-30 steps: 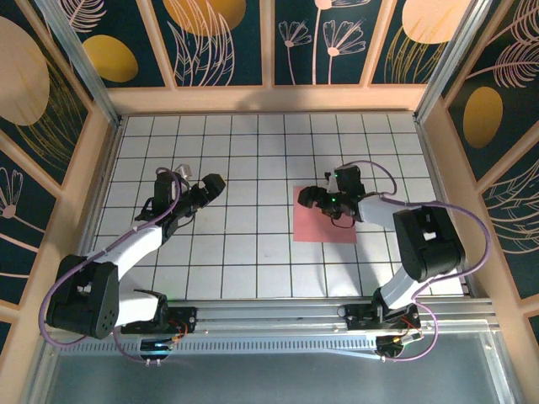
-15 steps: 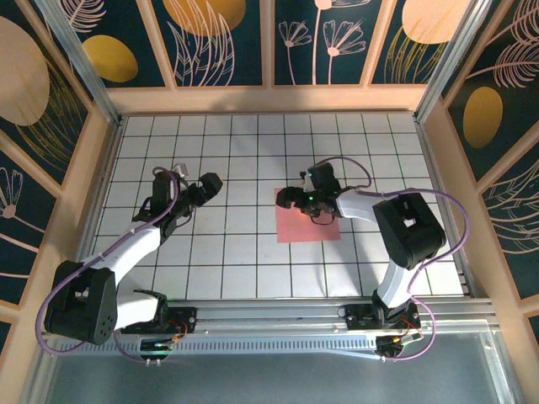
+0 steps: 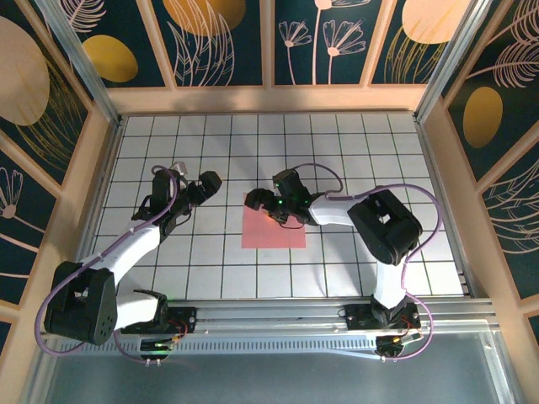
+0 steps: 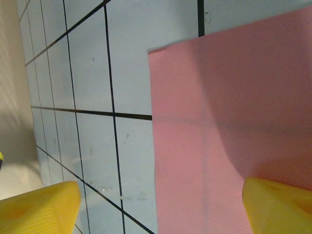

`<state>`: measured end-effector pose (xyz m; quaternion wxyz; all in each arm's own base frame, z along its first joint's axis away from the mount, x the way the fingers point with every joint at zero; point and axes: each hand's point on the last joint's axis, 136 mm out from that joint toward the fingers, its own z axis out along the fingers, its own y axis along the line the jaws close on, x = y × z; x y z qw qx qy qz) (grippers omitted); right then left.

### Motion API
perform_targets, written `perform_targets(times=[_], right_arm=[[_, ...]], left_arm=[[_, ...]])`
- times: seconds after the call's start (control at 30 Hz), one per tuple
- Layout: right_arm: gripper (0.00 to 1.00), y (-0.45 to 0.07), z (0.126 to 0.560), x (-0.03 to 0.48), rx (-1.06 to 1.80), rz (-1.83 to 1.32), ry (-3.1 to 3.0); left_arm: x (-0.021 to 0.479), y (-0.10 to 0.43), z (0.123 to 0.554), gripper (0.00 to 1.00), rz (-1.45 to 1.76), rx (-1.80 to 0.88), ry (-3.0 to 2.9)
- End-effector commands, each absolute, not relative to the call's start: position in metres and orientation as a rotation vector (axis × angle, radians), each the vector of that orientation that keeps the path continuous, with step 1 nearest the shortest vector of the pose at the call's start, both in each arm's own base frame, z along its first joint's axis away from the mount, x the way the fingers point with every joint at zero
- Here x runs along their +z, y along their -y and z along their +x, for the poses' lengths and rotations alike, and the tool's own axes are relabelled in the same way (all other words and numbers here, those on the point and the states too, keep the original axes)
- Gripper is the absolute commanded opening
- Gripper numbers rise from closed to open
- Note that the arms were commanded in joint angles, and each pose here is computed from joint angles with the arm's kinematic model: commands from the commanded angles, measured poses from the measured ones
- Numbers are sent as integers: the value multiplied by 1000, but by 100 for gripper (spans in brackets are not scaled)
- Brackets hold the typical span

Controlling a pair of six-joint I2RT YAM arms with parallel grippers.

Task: Fold a paper plane with a square sheet of paper (fold left side to right side)
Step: Move the square sheet of paper to the center of the table, then pick up the square sheet of paper from the center of the table.

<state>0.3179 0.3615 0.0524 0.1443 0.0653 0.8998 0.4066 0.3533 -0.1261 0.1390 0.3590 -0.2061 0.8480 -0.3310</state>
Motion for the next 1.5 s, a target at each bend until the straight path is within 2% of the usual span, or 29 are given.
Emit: perform_targets(times=[0.0,0.2,0.33,0.5,0.67,0.97,1.27,1.47], right_arm=[[87,-365,316,36,1160,321,-2627],[87,-373,326,74,1163,143,-2562],[88,-349,334,88,1003,46,-2556],[89,-293,344,69,696,-10,-2633],[97,-256,349,49,454,-70,-2698],[99,-263,358,36,459,-105,-2720],[99,-261,359,25,376,-142,-2734],[98,-266,345,18,365,-183,-2773]], left_arm=[[142,129,354,99,-527,-859,-2202],[136,137,347,96,-511,-914,-2239],[127,150,335,85,-475,-998,-2288],[108,182,315,69,-394,-1097,-2397],[85,222,300,48,-305,-1142,-2522],[44,260,283,40,-229,-1116,-2705],[12,252,274,40,-288,-974,-2809],[-5,247,268,33,-323,-924,-2848]])
